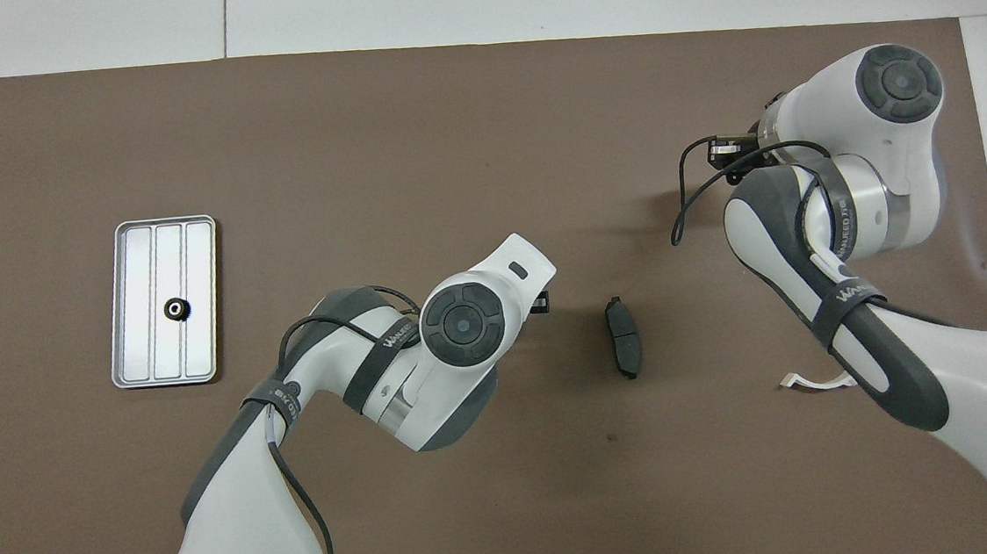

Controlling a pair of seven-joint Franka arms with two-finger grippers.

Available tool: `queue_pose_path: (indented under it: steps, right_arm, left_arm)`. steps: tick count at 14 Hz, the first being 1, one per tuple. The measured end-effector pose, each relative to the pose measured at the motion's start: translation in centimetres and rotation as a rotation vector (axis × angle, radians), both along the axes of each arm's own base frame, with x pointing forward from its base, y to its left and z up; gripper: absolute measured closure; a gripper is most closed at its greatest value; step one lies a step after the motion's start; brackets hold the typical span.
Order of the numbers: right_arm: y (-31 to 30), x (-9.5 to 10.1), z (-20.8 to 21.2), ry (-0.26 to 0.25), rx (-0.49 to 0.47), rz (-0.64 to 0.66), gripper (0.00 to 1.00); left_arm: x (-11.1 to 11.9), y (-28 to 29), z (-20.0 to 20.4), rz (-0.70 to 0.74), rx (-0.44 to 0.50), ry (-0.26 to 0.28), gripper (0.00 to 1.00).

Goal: Pick bearing gear from pile to tray

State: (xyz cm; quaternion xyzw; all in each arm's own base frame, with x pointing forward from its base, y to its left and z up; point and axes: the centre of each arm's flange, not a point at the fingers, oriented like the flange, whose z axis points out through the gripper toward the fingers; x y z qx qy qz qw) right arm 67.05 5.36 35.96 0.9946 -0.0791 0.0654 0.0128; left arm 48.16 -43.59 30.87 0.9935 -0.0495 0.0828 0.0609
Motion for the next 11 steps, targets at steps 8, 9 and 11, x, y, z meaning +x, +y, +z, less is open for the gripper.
queue_pose_path:
  steps: [8, 9, 11]
  right_arm:
    - [1.1, -2.0, 5.6, 0.033, 0.033, -0.005, 0.79]
    - [1.5, -2.1, 5.6, 0.033, 0.035, 0.0, 0.79]
    - [1.9, -2.2, 5.4, 0.036, 0.035, 0.006, 0.79]
  left_arm:
    - [-1.1, -0.9, -1.1, -0.021, 0.017, 0.019, 0.46]
    - [-1.1, -0.9, -1.2, -0.021, 0.019, 0.02, 0.47]
    - [-1.1, -0.8, -1.4, -0.022, 0.021, 0.023, 0.51]
